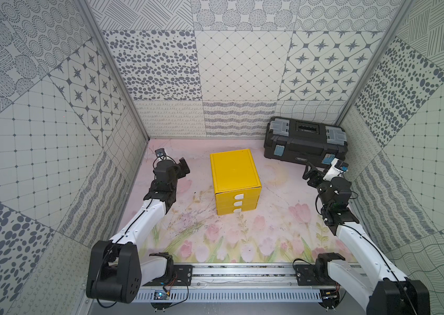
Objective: Take the seed bags out of the drawer
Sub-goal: Adjust the storage box at the center of the board.
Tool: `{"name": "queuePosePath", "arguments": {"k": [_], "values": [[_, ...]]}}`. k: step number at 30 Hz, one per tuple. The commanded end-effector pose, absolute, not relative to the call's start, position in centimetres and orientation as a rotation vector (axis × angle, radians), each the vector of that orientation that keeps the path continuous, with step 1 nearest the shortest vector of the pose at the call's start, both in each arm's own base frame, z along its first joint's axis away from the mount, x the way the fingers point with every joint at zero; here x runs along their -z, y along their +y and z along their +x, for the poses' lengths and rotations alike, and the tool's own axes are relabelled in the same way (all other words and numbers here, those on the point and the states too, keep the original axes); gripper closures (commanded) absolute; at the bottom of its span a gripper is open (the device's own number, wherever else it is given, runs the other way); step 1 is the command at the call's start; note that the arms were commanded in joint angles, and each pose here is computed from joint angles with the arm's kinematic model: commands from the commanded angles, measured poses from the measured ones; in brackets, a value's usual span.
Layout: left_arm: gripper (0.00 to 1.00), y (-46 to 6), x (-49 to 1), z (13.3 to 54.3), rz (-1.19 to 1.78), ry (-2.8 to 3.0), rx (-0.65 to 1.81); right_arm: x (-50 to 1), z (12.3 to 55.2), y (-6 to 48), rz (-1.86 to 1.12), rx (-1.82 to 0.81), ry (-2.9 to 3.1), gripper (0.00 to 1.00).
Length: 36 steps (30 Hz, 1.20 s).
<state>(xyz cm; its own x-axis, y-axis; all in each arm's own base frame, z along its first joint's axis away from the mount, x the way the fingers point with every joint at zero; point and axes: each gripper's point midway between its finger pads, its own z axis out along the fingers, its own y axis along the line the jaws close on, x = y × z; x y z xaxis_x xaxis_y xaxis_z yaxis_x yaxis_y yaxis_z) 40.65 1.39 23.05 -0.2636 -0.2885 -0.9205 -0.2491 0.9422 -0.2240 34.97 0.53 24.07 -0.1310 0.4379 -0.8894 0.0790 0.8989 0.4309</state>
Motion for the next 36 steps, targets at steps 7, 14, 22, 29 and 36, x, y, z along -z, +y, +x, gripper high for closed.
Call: {"name": "queuePosePath", "arguments": {"k": [7, 14, 22, 29, 36], "values": [[0.46, -5.3, -27.4, 39.5, -0.238, 2.157, 0.446, -19.9, 29.9, 13.4, 0.22, -0.974, 2.053, 0.5], [0.58, -9.7, -30.4, 43.4, -0.067, 2.273, 0.695, -17.2, 23.6, 21.4, -0.013, -1.042, 2.18, 0.7], [0.71, -14.4, -26.4, 46.2, 0.001, 2.417, 0.842, -14.5, 20.2, 24.6, -0.096, -1.053, 2.252, 0.81], [0.72, -16.2, -23.2, 47.3, -0.002, 2.459, 0.891, -15.0, 21.1, 26.1, -0.129, -1.056, 2.254, 0.82], [0.73, -17.7, -20.8, 46.6, 0.016, 2.53, 0.997, -15.6, 23.0, 27.0, -0.135, -0.992, 2.247, 0.82]]}}
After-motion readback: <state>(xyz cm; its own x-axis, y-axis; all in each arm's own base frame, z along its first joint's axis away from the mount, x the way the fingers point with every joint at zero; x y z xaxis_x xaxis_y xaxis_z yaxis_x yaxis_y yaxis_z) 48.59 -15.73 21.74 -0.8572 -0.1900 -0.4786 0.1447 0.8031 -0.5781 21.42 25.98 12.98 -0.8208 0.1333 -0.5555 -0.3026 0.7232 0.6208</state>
